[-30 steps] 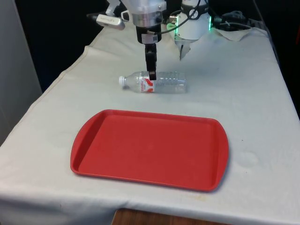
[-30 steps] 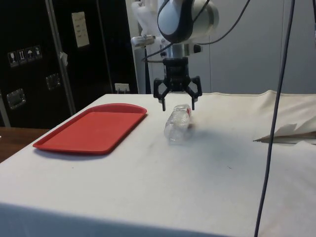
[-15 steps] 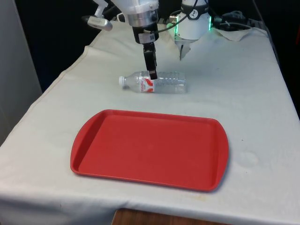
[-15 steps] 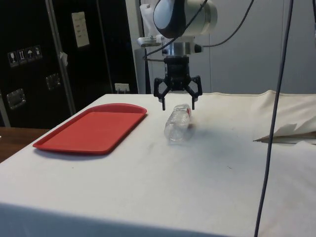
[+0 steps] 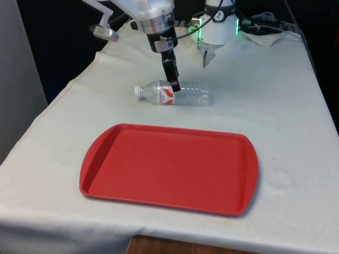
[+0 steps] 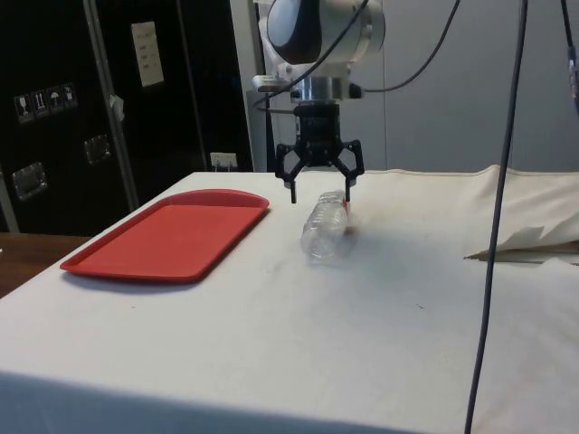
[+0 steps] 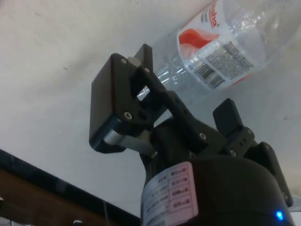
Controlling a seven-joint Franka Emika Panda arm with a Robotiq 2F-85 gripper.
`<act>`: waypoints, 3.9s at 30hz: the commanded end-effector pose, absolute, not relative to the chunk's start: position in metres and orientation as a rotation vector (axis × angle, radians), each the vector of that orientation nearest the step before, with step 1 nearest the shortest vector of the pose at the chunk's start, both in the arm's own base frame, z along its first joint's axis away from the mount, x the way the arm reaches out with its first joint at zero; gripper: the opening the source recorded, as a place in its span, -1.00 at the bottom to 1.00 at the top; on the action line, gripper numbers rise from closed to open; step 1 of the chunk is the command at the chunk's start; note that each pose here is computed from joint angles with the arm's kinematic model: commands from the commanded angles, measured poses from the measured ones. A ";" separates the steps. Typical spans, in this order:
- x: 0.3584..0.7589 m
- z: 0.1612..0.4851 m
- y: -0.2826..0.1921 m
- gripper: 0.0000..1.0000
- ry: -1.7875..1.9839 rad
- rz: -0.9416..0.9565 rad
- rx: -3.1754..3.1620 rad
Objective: Place the bottle upright on the tray.
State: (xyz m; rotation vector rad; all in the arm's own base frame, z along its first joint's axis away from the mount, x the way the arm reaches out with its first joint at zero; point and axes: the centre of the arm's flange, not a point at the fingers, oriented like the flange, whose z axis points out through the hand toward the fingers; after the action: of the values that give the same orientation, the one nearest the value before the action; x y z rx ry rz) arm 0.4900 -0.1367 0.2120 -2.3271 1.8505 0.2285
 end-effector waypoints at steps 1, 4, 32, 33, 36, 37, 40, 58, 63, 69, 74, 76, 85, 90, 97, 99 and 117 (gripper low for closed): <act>0.492 0.212 -0.137 1.00 1.831 0.249 -2.315; 0.494 0.210 -0.137 1.00 1.816 0.266 -2.314; 0.495 0.201 -0.163 1.00 1.881 0.316 -2.273; 0.494 0.201 -0.165 1.00 1.888 0.315 -2.268; 0.494 0.199 -0.166 1.00 1.897 0.322 -2.251; 0.493 0.199 -0.166 1.00 1.895 0.313 -2.267; 0.493 0.198 -0.168 1.00 1.908 0.333 -2.224; 0.487 0.189 -0.174 1.00 1.938 0.417 -2.099; 0.484 0.184 -0.179 1.00 1.935 0.447 -2.069; 0.483 0.183 -0.184 1.00 1.929 0.467 -2.060; 0.483 0.184 -0.186 1.00 1.925 0.479 -2.056; 0.482 0.182 -0.189 1.00 1.921 0.490 -2.049; 0.484 0.175 -0.200 1.00 1.883 0.542 -2.004; 0.485 0.174 -0.202 1.00 1.873 0.562 -1.995; 0.485 0.174 -0.202 1.00 1.876 0.563 -2.002; 0.485 0.174 -0.202 1.00 1.877 0.563 -2.002; 0.481 0.159 -0.203 1.00 1.869 0.585 -1.991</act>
State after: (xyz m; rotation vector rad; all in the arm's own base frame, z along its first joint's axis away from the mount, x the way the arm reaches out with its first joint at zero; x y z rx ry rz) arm 0.4803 -0.2031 0.1593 -1.9991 1.8761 0.5822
